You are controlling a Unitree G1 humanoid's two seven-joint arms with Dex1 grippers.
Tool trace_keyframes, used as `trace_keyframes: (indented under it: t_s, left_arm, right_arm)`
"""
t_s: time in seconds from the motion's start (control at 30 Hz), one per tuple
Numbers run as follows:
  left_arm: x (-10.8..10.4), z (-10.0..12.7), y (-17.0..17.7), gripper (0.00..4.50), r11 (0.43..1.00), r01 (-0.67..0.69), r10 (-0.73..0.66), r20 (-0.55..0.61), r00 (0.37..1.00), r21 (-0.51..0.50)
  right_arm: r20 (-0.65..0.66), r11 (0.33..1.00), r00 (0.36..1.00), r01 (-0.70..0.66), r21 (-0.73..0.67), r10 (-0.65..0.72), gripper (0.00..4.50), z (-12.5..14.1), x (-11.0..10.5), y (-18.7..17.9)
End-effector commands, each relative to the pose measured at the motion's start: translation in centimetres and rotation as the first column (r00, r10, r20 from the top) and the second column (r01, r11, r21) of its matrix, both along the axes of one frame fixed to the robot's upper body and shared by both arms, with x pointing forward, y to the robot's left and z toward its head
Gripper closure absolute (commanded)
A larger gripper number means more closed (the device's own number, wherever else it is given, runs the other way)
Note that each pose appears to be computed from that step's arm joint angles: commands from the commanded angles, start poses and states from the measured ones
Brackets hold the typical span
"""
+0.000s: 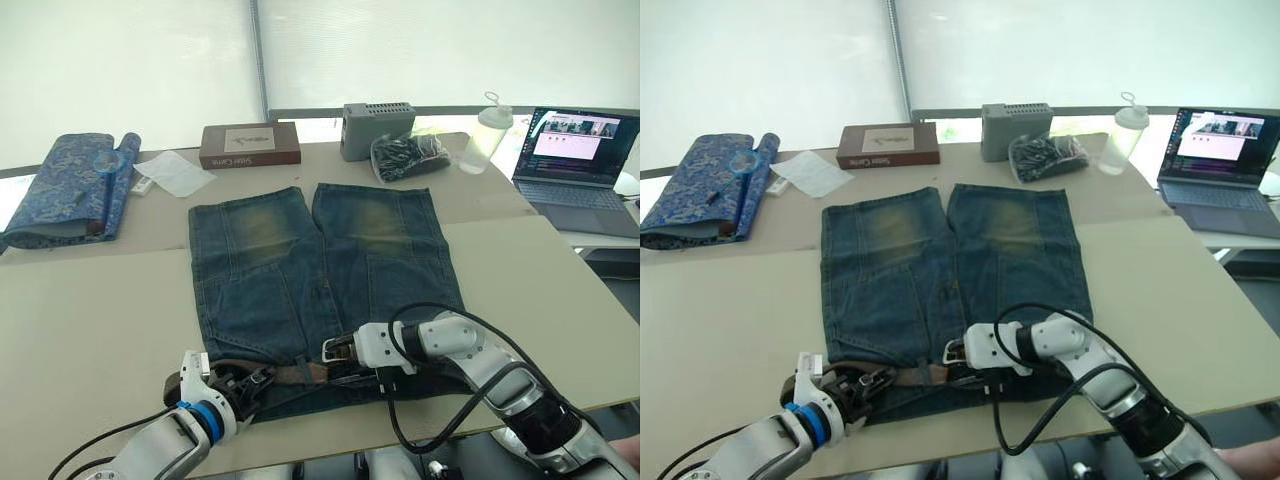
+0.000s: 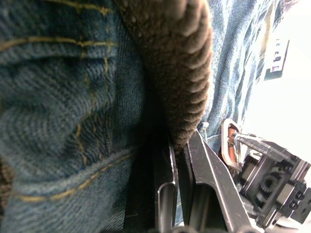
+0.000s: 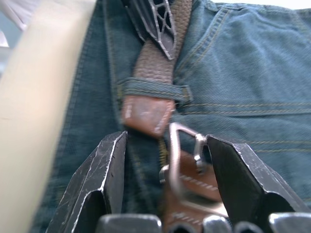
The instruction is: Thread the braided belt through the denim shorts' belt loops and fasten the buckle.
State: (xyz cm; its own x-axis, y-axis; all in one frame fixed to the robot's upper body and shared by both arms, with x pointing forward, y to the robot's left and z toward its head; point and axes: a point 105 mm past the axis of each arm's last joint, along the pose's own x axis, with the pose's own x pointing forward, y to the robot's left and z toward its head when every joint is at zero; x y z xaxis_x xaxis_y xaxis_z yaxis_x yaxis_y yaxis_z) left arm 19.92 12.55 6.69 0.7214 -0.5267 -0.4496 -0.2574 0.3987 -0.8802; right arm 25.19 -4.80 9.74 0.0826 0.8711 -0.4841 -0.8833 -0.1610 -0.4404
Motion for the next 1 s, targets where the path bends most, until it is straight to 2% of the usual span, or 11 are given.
trace_keyframes:
  t_s: [0.03,0.17,0.3,0.4,0.5,0.97,1.0]
  left_arm:
    - [0.2,-0.4,-0.6,4.5,1.0,0.016,-0.016,-0.022,1.0,-0.022]
    - [0.5,-0.3,-0.6,4.5,1.0,0.011,-0.012,-0.022,1.0,-0.026]
    - [0.6,-0.3,-0.7,4.5,1.0,0.012,-0.012,-0.022,1.0,-0.026]
    - [0.8,-0.3,-0.6,4.5,1.0,0.008,-0.008,-0.022,1.0,-0.026]
    - [0.9,-0.3,-0.5,4.5,1.0,0.007,-0.007,-0.022,1.0,-0.025]
    - [1.4,-0.2,-0.2,4.5,1.0,0.008,-0.008,-0.012,1.0,-0.014]
    - [1.5,-0.1,-0.2,4.5,1.0,0.006,-0.006,-0.009,1.0,-0.014]
  right_arm:
    - [0.089,0.999,0.995,-0.04,0.036,0.036,1.6,1.3,0.1,0.7]
    - [0.167,0.997,0.984,-0.074,0.03,0.068,1.6,1.5,0.2,1.2]
    - [0.186,0.993,0.98,-0.09,0.079,0.074,1.6,2.0,0.0,1.7]
    - [0.204,0.99,0.973,-0.122,0.074,0.105,2.39,2.1,-0.3,1.8]
    - [0.219,0.988,0.968,-0.142,0.064,0.125,3.39,2.1,-0.6,1.7]
    - [0.271,0.981,0.946,-0.19,0.03,0.175,3.39,1.7,-0.3,1.9]
    - [0.273,0.98,0.944,-0.198,0.026,0.183,3.66,1.6,-0.4,2.0]
